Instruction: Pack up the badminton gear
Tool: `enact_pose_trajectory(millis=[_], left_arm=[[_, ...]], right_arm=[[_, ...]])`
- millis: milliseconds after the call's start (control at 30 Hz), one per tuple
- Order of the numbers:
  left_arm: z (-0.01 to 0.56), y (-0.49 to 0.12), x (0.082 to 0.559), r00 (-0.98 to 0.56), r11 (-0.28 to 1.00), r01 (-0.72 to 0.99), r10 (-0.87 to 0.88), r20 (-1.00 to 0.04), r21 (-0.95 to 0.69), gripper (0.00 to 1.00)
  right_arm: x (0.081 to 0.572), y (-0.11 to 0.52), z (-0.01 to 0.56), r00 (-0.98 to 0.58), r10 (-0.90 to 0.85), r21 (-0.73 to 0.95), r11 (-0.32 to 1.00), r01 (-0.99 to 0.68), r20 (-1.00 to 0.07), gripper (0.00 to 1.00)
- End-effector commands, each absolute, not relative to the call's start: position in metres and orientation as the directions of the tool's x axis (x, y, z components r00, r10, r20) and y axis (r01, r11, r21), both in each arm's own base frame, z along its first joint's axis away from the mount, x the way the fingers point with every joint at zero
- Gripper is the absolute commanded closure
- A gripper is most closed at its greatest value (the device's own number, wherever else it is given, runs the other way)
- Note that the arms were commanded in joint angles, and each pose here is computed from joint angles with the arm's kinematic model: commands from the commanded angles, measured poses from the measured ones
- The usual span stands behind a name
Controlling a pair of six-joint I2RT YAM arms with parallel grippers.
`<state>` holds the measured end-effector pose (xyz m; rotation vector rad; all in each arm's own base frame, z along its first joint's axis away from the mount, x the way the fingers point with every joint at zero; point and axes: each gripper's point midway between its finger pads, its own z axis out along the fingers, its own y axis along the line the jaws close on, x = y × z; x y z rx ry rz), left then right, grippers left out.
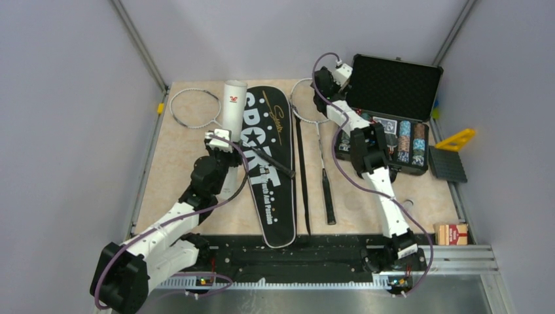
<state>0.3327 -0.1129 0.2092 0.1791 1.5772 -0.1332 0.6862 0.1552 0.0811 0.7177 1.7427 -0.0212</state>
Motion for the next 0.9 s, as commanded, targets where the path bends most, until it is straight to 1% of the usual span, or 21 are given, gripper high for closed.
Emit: enact_pose_trajectory(millis=[0, 367, 467, 567, 700, 800, 867], left_arm=[[0.245, -0.111, 0.335, 0.102, 0.984, 0.180, -0.033, -0.994, -0.014, 0.82], [0.247, -0.103, 0.331, 0.112, 0.989, 0.147, -0.038, -0.993, -0.021, 0.82], [0.247, -0.102, 0.331, 0.112, 0.990, 0.138, -0.037, -0.993, -0.021, 0.82], [0.248, -0.100, 0.331, 0.114, 0.992, 0.127, -0.038, -0.993, -0.024, 0.82], [0.249, -0.096, 0.330, 0.119, 0.993, 0.114, -0.038, -0.992, -0.025, 0.82], [0.251, -0.093, 0.328, 0.128, 0.994, 0.104, -0.043, -0.991, -0.029, 0.82], [0.253, -0.092, 0.326, 0.137, 0.994, 0.104, -0.046, -0.989, -0.032, 0.82]], right_arm=[[0.701, 0.139, 0.077, -0.018, 0.526, 0.448, 0.740, 0.502, -0.850, 0.10], [0.708, 0.127, 0.051, 0.035, 0.599, 0.520, 0.664, 0.537, -0.800, 0.20], [0.709, 0.124, 0.046, 0.028, 0.621, 0.534, 0.649, 0.542, -0.783, 0.22], [0.709, 0.121, 0.042, 0.029, 0.637, 0.544, 0.633, 0.550, -0.770, 0.25], [0.705, 0.115, 0.028, 0.010, 0.691, 0.568, 0.585, 0.579, -0.723, 0.27], [0.704, 0.110, 0.022, 0.009, 0.710, 0.579, 0.566, 0.587, -0.704, 0.33], [0.703, 0.106, 0.020, 0.014, 0.722, 0.584, 0.549, 0.597, -0.692, 0.40]])
